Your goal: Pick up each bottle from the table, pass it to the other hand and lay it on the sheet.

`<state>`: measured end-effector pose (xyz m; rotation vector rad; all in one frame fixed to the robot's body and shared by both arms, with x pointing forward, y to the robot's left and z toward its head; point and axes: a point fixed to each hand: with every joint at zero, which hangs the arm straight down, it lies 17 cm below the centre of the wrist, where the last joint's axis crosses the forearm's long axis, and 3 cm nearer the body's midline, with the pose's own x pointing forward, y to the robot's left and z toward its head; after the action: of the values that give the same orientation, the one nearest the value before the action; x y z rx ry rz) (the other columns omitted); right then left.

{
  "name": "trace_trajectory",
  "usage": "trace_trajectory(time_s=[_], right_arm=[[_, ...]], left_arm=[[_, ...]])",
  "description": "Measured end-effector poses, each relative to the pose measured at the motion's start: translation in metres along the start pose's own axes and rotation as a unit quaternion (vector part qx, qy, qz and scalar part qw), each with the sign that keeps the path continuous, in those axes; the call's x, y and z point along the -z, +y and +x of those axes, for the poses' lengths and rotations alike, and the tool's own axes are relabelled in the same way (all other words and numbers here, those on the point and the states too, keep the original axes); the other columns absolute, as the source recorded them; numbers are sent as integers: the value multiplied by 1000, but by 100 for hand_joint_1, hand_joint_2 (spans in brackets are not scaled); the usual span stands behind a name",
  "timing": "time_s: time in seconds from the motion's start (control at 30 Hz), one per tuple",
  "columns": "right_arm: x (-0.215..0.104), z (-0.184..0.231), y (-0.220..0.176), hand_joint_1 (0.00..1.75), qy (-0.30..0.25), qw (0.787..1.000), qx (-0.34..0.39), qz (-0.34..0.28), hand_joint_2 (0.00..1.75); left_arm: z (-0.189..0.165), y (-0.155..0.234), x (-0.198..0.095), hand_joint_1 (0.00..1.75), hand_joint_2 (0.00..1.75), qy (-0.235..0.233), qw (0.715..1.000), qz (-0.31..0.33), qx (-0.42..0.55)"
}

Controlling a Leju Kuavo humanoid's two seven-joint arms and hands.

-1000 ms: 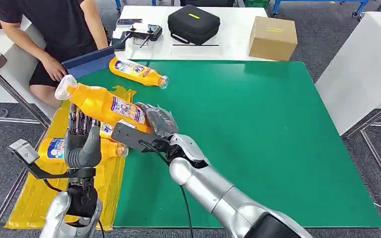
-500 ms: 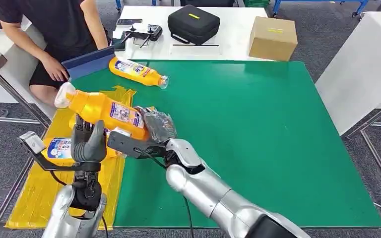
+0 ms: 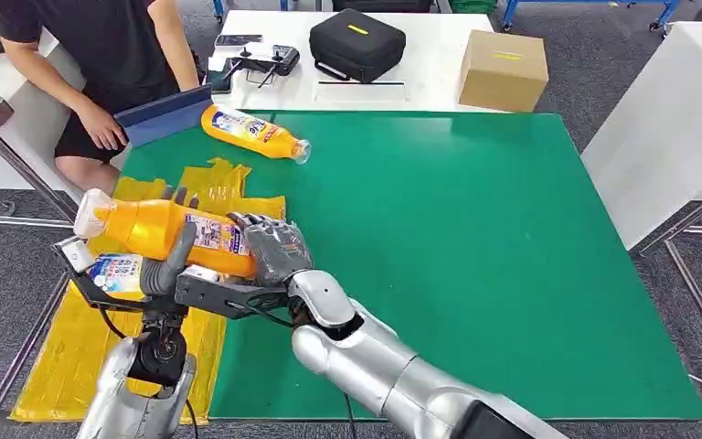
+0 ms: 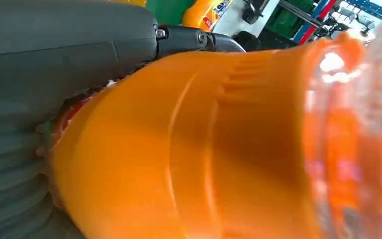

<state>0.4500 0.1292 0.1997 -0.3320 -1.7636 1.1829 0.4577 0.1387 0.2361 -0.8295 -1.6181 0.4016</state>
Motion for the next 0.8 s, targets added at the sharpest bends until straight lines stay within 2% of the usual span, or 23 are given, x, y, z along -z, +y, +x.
trace_trajectory(time_s=[0.13,0.17,0.2,0.8], right_arm=[[-2,1,4,175,0,1000,-2,3,175],[-3,1,5,175,-1,1000,-4,4,175],[-4,2,6,175,-2,1000,-7,5,175],[-13,16,19,175,-18,999,2,30,175]], left_arm=[[-2,2,0,2,175,3,1000,3,-1],[-2,3,0,168,175,2,1000,4,-2],[-2,3,-1,175,175,2,1000,5,-2],[5,17,-22,175,175,-23,999,31,-5]])
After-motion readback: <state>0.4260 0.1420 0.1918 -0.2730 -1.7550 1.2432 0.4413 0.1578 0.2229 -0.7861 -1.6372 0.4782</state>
